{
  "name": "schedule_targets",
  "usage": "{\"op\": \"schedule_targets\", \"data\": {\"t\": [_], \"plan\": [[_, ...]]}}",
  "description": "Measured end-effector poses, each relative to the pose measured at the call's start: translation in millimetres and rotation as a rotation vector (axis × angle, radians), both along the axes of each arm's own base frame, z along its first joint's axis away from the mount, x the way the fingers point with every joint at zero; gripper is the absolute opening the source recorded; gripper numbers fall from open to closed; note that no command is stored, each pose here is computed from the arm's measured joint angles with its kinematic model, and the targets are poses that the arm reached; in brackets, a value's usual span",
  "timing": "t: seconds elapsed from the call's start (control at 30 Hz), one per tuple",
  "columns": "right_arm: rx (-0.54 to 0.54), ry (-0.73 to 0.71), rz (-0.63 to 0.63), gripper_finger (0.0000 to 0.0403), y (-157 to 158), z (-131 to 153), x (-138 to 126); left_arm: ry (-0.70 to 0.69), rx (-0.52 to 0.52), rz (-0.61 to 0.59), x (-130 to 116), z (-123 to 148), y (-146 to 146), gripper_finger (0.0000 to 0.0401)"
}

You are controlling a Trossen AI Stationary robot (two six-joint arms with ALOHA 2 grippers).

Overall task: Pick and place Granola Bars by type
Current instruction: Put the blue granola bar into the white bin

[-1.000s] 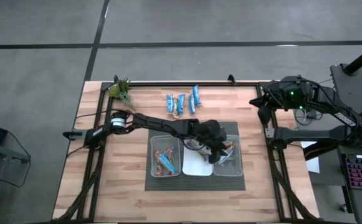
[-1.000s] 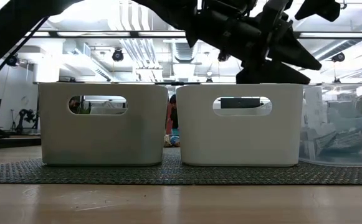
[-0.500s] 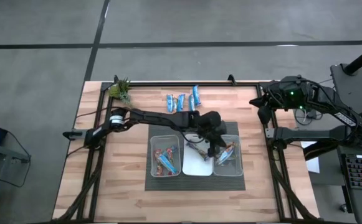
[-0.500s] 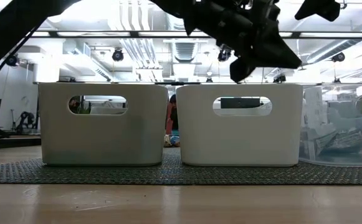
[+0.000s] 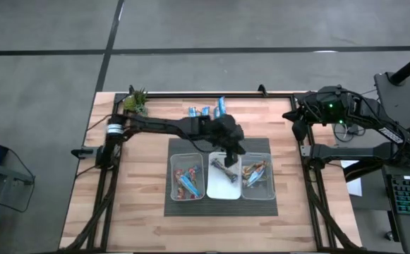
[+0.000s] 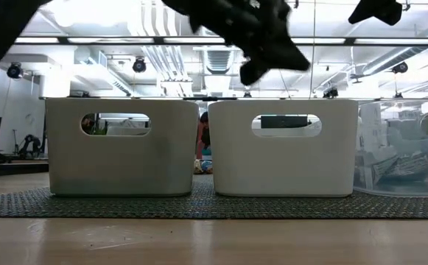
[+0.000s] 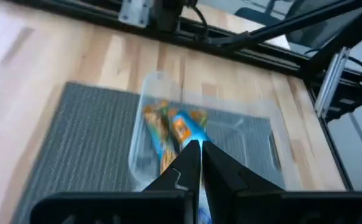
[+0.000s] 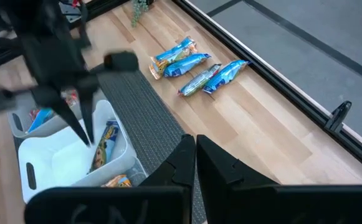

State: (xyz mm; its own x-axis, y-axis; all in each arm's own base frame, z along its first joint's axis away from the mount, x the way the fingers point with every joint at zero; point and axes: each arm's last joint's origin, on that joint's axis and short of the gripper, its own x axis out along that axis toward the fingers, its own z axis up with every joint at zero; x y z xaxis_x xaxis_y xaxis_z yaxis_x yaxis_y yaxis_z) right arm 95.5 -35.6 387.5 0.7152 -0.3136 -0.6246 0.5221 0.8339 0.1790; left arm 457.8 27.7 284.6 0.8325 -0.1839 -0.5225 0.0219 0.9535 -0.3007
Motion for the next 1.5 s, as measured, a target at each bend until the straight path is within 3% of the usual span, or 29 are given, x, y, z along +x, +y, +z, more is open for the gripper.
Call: {"op": "schedule_targets", "data": {"t": [0.2,0.37,0.43,0.67,0.93,1.23,1.5], "plan": [[-0.002,-0.008,0.000,0.0008,-1,1,2,-0.063,-0.004,0.105,-57,7,9,0.0000],[-0.005,-0.023,-0.002,0.0008,-2,2,5,-0.180,0.004,0.255,-114,20,12,0.0000],[-0.008,-0.035,-0.002,0.0008,-3,3,9,-0.161,0.018,0.314,-137,17,12,0.0000],[-0.013,-0.049,-0.001,0.0008,-8,3,24,-0.239,0.046,0.427,-193,26,10,0.0000],[0.000,-0.044,-0.007,0.0008,-19,-2,53,-0.262,0.082,0.524,-221,29,13,0.0000],[0.054,-0.020,-0.115,0.0010,-46,-8,91,-0.240,0.128,0.533,-224,31,19,0.0000],[0.061,-0.014,-0.219,0.0057,-88,6,119,-0.239,0.131,0.543,-224,31,22,0.0000]]}}
